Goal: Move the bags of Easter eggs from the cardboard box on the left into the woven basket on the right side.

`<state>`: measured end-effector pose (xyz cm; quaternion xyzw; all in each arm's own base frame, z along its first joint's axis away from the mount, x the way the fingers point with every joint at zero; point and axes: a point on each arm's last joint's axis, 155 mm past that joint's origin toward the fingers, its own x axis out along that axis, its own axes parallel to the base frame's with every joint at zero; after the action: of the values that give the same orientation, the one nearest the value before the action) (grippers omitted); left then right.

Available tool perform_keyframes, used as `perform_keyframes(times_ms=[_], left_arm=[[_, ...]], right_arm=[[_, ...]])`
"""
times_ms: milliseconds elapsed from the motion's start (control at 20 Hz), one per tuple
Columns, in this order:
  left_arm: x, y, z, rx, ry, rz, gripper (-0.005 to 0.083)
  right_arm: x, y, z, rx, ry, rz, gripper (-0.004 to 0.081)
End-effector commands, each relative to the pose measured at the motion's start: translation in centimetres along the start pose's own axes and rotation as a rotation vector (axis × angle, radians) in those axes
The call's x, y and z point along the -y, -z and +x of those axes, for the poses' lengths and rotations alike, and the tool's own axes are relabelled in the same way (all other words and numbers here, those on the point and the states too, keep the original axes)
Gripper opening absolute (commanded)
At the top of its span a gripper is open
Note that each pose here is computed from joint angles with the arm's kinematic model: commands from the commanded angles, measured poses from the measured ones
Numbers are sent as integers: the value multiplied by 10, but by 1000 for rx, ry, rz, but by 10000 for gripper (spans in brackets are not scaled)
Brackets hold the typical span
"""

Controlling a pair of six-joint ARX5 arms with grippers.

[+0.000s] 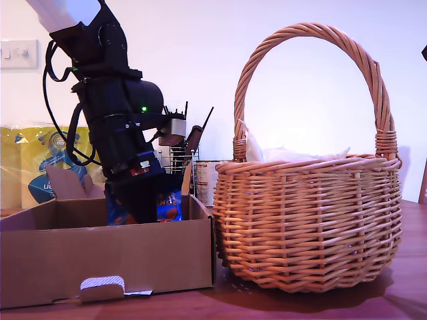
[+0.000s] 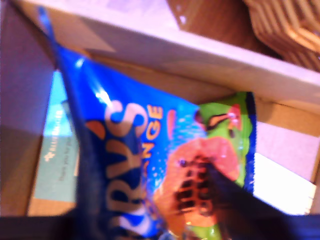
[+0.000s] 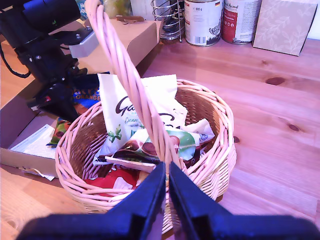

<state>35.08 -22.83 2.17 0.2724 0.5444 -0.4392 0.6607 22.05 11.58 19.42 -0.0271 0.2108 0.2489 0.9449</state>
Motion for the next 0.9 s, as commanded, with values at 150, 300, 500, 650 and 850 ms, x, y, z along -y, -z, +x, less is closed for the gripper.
perform_keyframes(times_ms=[150, 300, 500, 650, 850], left_arm=[[-16, 20, 1, -100, -32, -38, 21], [-17, 15, -25, -96, -32, -54, 21], [-9, 1, -66, -35, -38, -58, 21], [15, -18, -97, 75, 34, -103, 21], [70, -38, -135, 226, 267, -94, 20]], right_arm=[[0, -8, -2, 19, -1, 5, -12], [0, -8, -2, 18, -2, 6, -12], [0, -8, -2, 18, -2, 6, -12], [0, -8, -2, 19, -1, 6, -12], [0, -8, -2, 19, -1, 6, -12]])
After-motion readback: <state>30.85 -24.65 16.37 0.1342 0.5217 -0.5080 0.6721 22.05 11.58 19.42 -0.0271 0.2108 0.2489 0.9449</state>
